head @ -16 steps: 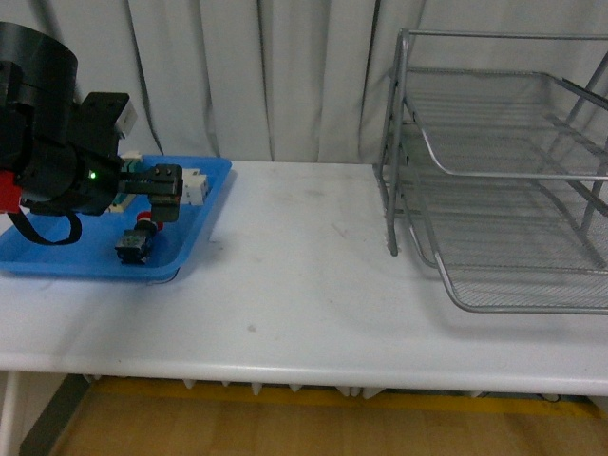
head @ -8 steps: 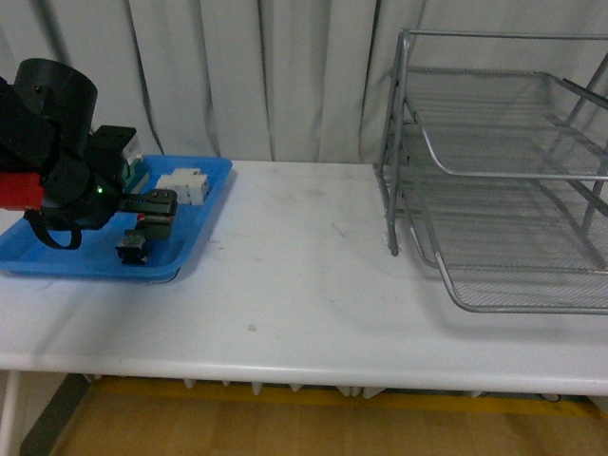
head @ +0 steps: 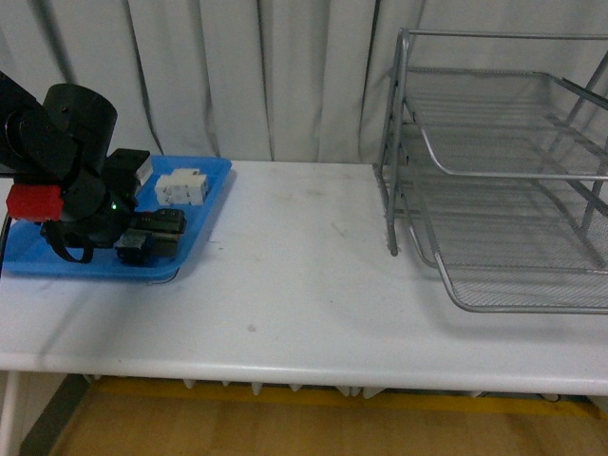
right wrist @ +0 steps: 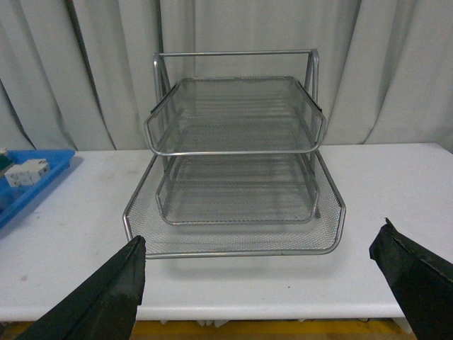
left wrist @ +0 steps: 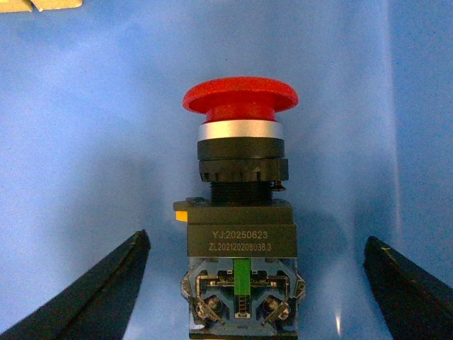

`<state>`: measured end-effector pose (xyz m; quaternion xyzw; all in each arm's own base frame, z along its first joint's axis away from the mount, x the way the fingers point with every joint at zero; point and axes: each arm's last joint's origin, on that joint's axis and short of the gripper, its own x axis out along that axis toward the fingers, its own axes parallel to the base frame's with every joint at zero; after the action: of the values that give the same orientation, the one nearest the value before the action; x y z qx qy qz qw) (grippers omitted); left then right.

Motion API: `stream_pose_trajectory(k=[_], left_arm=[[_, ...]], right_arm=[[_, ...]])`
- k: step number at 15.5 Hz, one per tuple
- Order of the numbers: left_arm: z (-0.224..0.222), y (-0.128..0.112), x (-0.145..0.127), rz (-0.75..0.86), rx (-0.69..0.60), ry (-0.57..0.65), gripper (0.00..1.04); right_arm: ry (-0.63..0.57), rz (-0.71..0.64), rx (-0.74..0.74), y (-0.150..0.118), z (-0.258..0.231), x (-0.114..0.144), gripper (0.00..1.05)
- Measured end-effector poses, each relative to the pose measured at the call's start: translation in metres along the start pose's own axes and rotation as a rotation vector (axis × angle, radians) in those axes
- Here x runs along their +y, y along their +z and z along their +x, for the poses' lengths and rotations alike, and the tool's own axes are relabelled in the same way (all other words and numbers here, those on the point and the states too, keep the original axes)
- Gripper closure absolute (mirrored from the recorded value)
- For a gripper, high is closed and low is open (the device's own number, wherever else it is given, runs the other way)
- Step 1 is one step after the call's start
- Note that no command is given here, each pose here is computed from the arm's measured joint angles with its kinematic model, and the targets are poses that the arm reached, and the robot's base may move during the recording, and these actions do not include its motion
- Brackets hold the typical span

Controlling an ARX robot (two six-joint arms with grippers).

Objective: Place button on rack with both arms

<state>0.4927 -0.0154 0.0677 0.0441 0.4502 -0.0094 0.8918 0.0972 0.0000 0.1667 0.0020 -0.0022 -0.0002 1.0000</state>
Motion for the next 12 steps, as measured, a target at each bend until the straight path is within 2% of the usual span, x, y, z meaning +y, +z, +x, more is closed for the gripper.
stream_pose_trajectory(k=[1,5,8,9,11,12], left_arm=[[0.000,0.003,-0.001,0.001,-0.005,-0.002,0.26],[0.002,0.004,-0.001,-0.005,-0.005,0.001,0.66],[-0.005,-0.002,-0.003,-0.023,-0.028,-0.016,0.68],[-0.020,-0.005,-0.003,-0.031,-0.049,-0.032,0.69],[-0.064,0.004,0.000,-0.034,-0.158,-0.051,0.69],[-0.105,0.010,0.002,-0.035,-0.261,-0.056,0.69]], right_arm=[[0.000,0.000,0.000,0.000,0.000,0.000,0.07],[0.000,0.000,0.000,0.000,0.000,0.000,0.07],[0.000,0.000,0.000,0.000,0.000,0.000,0.07],[0.000,0.000,0.000,0.000,0.000,0.000,0.07],[0.000,0.000,0.000,0.000,0.000,0.000,0.07],[0.000,0.000,0.000,0.000,0.000,0.000,0.07]])
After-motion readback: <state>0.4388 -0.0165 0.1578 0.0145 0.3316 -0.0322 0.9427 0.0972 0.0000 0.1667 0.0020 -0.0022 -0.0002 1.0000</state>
